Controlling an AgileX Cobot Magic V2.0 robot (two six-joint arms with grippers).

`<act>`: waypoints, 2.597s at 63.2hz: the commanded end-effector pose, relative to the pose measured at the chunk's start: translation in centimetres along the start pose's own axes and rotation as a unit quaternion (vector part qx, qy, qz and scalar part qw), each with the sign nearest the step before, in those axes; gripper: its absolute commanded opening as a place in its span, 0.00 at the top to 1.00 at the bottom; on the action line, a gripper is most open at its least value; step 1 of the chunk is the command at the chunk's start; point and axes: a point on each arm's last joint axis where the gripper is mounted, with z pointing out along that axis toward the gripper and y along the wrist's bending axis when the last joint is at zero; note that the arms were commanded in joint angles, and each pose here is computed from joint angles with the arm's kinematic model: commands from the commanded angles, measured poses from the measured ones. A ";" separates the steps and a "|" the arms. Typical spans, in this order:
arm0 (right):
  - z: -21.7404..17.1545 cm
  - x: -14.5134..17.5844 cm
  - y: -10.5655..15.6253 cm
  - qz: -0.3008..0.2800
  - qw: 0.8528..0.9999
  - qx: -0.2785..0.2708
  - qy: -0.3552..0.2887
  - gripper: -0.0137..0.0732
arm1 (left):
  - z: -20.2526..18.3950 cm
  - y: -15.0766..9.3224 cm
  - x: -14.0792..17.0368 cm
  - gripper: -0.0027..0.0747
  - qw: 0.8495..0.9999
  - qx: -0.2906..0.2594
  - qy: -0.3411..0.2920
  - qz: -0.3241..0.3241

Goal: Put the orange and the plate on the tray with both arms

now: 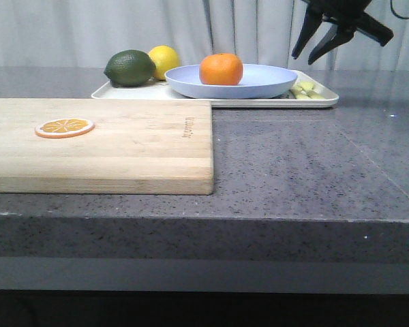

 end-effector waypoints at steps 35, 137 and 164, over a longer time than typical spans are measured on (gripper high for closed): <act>-20.3 5.7 6.5 -0.225 0.961 0.049 -0.154 0.58 | -0.8 0.2 -1.2 0.21 0.999 -0.003 -0.052 0.001; -28.8 25.3 -2.0 -0.346 0.909 0.039 -0.227 0.85 | -0.8 0.3 -1.1 0.55 0.999 -0.009 -0.048 0.006; -28.7 25.1 -1.9 -0.346 0.909 0.039 -0.228 0.92 | -0.8 0.3 -1.1 0.99 0.999 -0.009 -0.048 0.006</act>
